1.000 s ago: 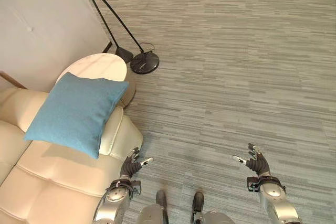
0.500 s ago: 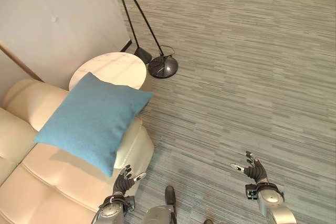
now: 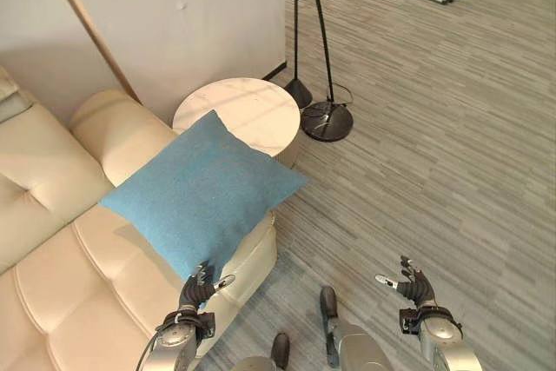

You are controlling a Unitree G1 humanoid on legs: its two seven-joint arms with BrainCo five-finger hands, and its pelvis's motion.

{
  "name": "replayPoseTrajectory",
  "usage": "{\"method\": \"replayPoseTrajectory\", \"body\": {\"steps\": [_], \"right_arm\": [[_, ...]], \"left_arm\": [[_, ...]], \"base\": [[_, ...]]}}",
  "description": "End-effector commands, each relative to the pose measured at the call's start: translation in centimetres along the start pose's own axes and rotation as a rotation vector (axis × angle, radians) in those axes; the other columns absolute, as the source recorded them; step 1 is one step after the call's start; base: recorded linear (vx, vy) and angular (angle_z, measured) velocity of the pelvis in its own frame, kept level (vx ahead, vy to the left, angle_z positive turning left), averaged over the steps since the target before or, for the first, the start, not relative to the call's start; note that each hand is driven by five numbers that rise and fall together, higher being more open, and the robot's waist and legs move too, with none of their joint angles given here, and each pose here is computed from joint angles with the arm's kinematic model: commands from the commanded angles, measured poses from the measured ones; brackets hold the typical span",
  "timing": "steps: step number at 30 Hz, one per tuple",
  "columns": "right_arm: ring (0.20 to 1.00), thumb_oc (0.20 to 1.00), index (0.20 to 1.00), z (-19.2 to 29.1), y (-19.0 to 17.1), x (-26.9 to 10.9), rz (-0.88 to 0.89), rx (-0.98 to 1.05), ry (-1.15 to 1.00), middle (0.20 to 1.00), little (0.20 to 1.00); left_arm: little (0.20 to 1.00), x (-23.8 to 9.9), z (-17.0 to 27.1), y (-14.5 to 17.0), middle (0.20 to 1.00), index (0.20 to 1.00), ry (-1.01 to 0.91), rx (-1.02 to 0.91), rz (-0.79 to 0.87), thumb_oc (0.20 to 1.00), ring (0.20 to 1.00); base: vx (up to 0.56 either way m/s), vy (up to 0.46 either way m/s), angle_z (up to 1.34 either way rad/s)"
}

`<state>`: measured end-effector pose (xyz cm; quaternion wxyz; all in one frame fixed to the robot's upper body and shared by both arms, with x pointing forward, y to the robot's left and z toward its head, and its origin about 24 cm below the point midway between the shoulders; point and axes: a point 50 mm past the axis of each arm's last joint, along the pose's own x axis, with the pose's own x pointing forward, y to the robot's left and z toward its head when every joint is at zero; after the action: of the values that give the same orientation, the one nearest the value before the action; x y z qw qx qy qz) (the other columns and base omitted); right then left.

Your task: Pick up all the scattered cushions and arrange them neatly on the sofa.

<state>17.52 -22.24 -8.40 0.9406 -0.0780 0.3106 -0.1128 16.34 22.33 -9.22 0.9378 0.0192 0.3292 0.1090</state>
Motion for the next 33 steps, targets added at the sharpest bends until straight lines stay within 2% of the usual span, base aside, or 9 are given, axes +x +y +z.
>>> {"method": "replayPoseTrajectory", "body": {"steps": [1,13,17,24,29,33], "right_arm": [[1.000,1.000,1.000,3.4,-1.0,0.7,-0.015,0.025,-0.141,1.000,1.000],[1.000,1.000,1.000,5.2,-2.1,1.1,-0.041,-0.002,-0.203,1.000,1.000],[1.000,1.000,1.000,4.9,-2.5,1.2,-0.047,-0.048,-0.190,1.000,1.000],[1.000,1.000,1.000,4.8,-1.4,1.0,0.018,-0.091,-0.187,1.000,1.000],[1.000,1.000,1.000,4.3,-0.4,0.7,0.050,-0.096,-0.174,1.000,1.000],[1.000,1.000,1.000,3.5,-1.1,0.8,0.003,-0.052,-0.141,1.000,1.000]], "left_arm": [[1.000,0.3,2.3,0.0,1.000,1.000,-0.095,-0.095,-0.005,1.000,1.000],[1.000,0.7,3.8,-0.7,1.000,1.000,-0.137,-0.096,-0.048,1.000,1.000],[1.000,0.6,3.7,-0.1,1.000,1.000,-0.139,-0.043,-0.062,1.000,1.000],[1.000,0.0,0.3,0.8,1.000,1.000,-0.011,0.008,-0.065,1.000,1.000],[1.000,-0.2,0.9,2.0,1.000,1.000,-0.044,0.034,-0.034,1.000,1.000],[1.000,-0.2,2.4,2.2,1.000,1.000,-0.114,0.000,-0.018,1.000,1.000]], "base": [[0.23,-0.176,0.46],[0.13,-0.066,0.67],[0.24,0.142,0.62],[0.20,0.227,0.26],[0.13,0.196,0.40],[0.13,-0.017,0.24]]}}
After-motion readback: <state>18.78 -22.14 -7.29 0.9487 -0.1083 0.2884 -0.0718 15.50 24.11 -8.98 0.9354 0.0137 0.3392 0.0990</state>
